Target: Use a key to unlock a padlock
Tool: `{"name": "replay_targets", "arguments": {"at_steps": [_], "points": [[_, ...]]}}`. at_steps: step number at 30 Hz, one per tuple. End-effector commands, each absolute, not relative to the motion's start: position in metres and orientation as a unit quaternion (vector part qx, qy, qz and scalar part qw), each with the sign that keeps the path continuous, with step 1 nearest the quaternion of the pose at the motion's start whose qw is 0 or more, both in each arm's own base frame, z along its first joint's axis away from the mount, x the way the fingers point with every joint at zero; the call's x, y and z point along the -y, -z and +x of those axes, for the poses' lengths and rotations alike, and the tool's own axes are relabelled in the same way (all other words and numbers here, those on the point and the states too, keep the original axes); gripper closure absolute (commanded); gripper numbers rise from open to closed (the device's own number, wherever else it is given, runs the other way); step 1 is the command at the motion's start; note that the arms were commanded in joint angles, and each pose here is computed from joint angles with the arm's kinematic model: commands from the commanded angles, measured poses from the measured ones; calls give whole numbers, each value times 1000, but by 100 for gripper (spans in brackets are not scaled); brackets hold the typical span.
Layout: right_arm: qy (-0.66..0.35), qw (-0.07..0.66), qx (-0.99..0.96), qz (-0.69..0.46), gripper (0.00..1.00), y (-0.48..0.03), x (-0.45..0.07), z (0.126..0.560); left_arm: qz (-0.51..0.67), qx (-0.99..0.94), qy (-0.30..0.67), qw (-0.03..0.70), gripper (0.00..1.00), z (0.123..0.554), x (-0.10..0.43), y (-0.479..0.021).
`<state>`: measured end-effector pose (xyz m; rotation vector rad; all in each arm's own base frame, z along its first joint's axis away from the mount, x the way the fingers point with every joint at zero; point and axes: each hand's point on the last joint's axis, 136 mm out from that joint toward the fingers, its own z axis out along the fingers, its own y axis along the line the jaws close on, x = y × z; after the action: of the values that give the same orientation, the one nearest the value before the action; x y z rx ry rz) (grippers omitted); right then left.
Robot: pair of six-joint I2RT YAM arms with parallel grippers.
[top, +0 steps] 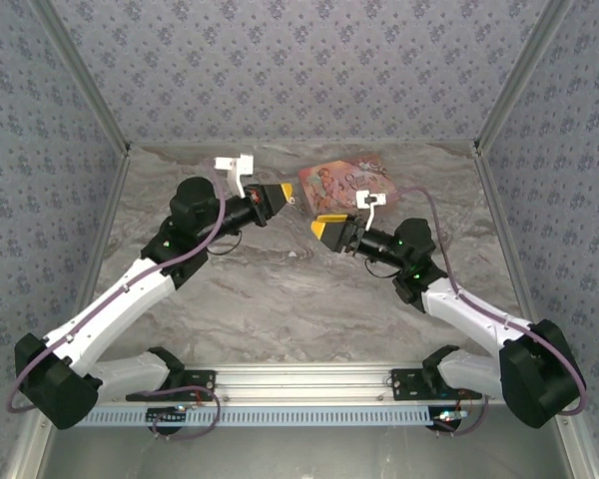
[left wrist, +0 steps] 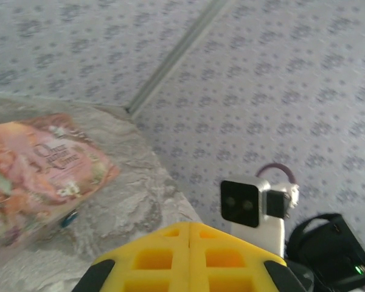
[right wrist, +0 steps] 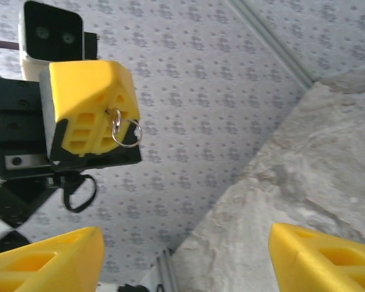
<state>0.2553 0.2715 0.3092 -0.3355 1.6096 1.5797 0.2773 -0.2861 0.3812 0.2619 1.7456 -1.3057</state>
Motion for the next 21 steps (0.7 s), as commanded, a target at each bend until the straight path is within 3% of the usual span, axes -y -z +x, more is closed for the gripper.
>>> {"name": "replay_targets", "arguments": {"at_steps": [1, 9, 21], "points": [[-666, 430, -584, -177, 30, -352, -277, 237, 190, -641, 564, 484, 100, 254, 295, -423], [-676, 435, -559, -202, 34, -378, -291, 233, 230, -613, 580, 486, 100, 235, 299, -434], [-670, 428, -564, -222, 51, -388, -303, 233, 249, -620, 573, 475, 100, 231, 302, -427]]}}
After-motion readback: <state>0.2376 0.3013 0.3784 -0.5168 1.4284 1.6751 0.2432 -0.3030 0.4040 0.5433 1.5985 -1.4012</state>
